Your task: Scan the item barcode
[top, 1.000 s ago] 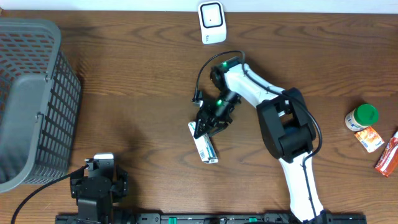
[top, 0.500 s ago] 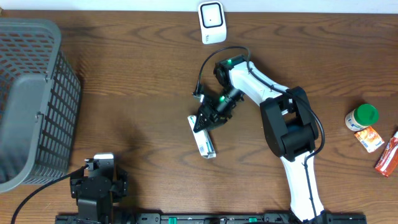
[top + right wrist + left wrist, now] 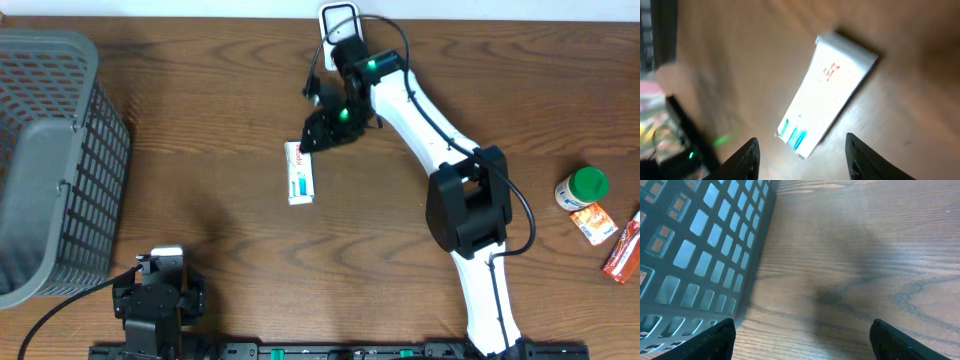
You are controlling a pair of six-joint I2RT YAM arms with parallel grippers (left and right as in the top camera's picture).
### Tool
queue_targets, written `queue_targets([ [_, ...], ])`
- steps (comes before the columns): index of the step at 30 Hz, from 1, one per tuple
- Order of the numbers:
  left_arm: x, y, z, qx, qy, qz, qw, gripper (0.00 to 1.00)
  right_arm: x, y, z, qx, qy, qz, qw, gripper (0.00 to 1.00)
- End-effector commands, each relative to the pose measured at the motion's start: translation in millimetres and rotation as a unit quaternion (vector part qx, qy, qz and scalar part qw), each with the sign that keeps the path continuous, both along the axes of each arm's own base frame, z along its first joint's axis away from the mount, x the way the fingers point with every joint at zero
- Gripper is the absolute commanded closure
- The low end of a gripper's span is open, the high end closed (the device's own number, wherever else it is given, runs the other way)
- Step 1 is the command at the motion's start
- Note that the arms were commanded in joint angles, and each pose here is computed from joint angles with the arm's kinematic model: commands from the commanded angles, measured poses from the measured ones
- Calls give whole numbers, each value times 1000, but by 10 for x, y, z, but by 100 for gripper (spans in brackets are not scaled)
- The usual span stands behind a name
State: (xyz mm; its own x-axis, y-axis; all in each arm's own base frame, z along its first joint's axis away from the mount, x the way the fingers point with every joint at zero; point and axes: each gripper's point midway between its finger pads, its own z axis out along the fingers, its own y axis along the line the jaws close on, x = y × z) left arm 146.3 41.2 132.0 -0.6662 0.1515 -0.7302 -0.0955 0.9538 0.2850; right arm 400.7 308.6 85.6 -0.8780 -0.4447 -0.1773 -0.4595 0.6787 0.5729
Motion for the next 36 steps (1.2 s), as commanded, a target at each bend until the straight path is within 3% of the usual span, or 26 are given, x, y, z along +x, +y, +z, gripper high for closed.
queue_targets([
  [1,-4,9,31,-3,-5,5,1000,14,204,-97,47,-14,-12,-47,999,51],
  [2,-4,9,31,-3,-5,5,1000,14,222,-104,35,-15,-8,-56,998,48],
  [5,-4,9,32,-3,-5,5,1000,14,272,-159,-76,-46,-17,-68,996,16],
  [8,-4,9,32,-3,-5,5,1000,14,334,-149,-152,-86,-79,-30,993,4],
  [13,-4,9,31,-3,-5,5,1000,14,433,17,-240,-105,-133,-17,985,5],
  [19,-4,9,32,-3,-5,5,1000,14,274,145,-781,-127,-93,2,988,4],
  [26,-4,9,31,-3,-5,5,1000,14,71,196,-1213,-201,-46,-65,976,1],
  [32,-4,9,31,-3,-5,5,1000,14,-161,367,-1232,-209,-39,-41,976,12],
  [36,-4,9,31,-3,-5,5,1000,14,-307,247,-1259,-252,-28,-31,967,36],
])
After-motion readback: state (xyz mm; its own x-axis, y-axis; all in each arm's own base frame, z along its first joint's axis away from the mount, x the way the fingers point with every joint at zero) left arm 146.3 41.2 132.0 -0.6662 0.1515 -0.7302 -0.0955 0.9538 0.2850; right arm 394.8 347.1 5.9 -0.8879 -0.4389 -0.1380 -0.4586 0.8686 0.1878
